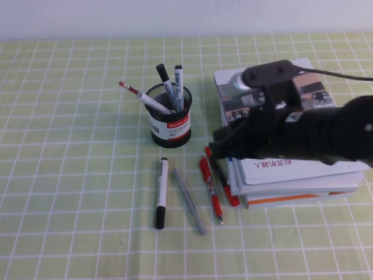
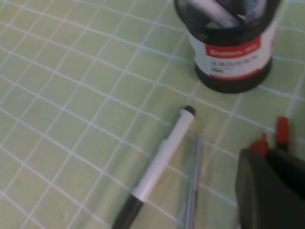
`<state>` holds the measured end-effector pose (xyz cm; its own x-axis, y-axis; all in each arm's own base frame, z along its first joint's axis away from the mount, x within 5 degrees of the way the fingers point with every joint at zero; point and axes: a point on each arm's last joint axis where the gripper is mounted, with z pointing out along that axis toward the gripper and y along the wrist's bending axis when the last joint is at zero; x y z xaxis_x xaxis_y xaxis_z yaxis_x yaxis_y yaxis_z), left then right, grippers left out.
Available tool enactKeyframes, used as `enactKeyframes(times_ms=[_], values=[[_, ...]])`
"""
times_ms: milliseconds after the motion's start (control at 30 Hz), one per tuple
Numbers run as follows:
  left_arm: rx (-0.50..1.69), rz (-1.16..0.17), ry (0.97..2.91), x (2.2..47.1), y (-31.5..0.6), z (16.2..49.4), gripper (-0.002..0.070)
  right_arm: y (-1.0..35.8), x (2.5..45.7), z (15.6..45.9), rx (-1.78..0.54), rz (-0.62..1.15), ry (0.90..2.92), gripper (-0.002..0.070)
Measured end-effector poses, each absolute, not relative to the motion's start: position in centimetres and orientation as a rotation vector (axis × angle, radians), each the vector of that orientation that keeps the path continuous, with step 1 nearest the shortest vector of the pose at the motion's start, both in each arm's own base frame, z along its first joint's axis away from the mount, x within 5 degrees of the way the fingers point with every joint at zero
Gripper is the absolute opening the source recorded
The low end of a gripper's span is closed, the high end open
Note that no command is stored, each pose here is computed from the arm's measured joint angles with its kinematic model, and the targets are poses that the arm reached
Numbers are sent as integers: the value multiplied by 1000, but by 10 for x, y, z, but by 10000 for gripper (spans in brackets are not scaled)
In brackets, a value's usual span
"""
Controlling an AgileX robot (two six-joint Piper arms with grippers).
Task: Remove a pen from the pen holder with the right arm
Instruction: 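Take a marker out of the pen holder and lay it on the table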
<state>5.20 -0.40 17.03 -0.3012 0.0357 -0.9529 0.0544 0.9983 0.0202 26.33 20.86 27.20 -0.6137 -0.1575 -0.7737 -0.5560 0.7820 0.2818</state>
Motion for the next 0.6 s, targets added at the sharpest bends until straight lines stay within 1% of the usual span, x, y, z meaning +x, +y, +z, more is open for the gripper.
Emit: enactKeyframes(times_ms=[100, 167, 267, 367, 433, 533, 600], values=[[65, -18, 1877, 52, -4, 170, -5, 229, 280, 272, -552, 663, 2173, 8], [65, -18, 1877, 52, -4, 170, -5, 239, 292, 274, -557, 661, 2154, 43], [65, -18, 1877, 52, -4, 170, -5, 248, 308, 278, -555, 637, 2100, 143], [65, -18, 1877, 52, -4, 170, -5, 254, 324, 279, -537, 593, 2037, 271], [65, -18, 1877, 52, -4, 170, -5, 257, 333, 276, -518, 556, 1997, 330], [65, -18, 1877, 52, -4, 170, -5, 259, 345, 272, -485, 493, 1926, 364], [65, -18, 1877, 52, -4, 170, -5, 260, 353, 269, -457, 459, 1883, 371]])
